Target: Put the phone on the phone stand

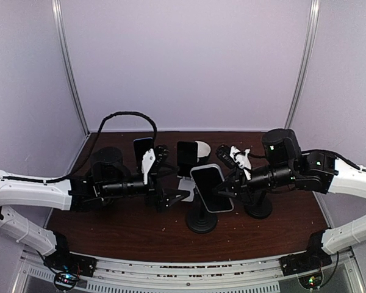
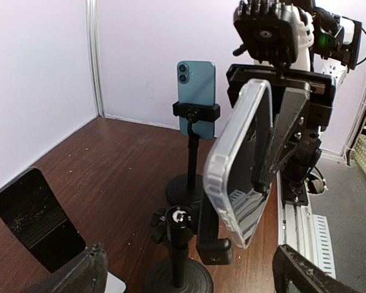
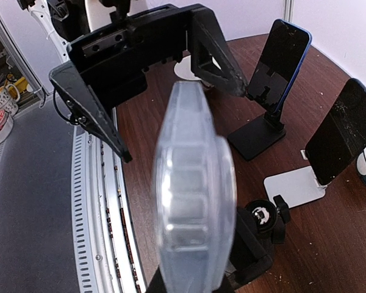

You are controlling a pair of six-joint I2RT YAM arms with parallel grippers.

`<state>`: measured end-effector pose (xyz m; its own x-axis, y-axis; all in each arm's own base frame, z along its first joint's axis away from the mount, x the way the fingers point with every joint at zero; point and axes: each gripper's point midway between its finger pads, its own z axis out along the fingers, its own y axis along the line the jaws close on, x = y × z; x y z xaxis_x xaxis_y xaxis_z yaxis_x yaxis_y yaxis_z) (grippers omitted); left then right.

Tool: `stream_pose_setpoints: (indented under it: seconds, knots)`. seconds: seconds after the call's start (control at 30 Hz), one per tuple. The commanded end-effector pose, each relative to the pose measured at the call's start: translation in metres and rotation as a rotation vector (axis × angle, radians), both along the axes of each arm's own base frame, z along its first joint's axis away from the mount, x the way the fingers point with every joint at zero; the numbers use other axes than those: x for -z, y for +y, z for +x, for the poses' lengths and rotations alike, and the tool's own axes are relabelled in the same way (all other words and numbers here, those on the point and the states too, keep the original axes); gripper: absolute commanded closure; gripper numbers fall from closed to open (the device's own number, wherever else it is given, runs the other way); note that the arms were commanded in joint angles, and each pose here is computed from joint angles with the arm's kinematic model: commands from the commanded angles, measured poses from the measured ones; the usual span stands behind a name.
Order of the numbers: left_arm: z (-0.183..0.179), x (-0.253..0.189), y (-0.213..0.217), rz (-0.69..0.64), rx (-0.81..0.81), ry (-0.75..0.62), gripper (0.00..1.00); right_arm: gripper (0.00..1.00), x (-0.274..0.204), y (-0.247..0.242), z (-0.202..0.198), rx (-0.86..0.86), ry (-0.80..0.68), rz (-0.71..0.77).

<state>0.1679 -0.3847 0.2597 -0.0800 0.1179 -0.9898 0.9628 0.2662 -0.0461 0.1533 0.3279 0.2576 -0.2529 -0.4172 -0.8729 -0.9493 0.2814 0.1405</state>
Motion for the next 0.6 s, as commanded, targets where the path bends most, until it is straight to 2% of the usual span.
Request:
stream_pose_setpoints:
  seconds: [0.0, 0.2, 0.33, 0.4, 0.5, 0.57]
  knots:
    - [-0.011, -0.027, -0.025, -0.096, 0.146, -0.033, 0.03, 1.00, -0.033, 0.008, 0.006, -0.037, -0.100, 0.110]
    - [-0.002, -0.032, -0.035, -0.096, 0.132, -0.070, 0.19, 1.00, -0.032, 0.007, 0.008, -0.057, -0.110, 0.127]
    - [-0.018, -0.049, -0.043, -0.135, 0.247, -0.077, 0.25, 1.00, -0.043, 0.006, -0.003, -0.103, -0.110, 0.171]
    - [-0.021, -0.054, -0.046, -0.152, 0.275, -0.081, 0.33, 1.00, -0.050, 0.005, -0.007, -0.126, -0.119, 0.199]
    - [-0.019, -0.052, -0.053, -0.146, 0.284, -0.080, 0.52, 1.00, -0.051, 0.006, -0.008, -0.141, -0.132, 0.201]
    - [-0.021, -0.051, -0.061, -0.134, 0.325, -0.073, 0.58, 1.00, -0.050, 0.006, -0.006, -0.142, -0.138, 0.196]
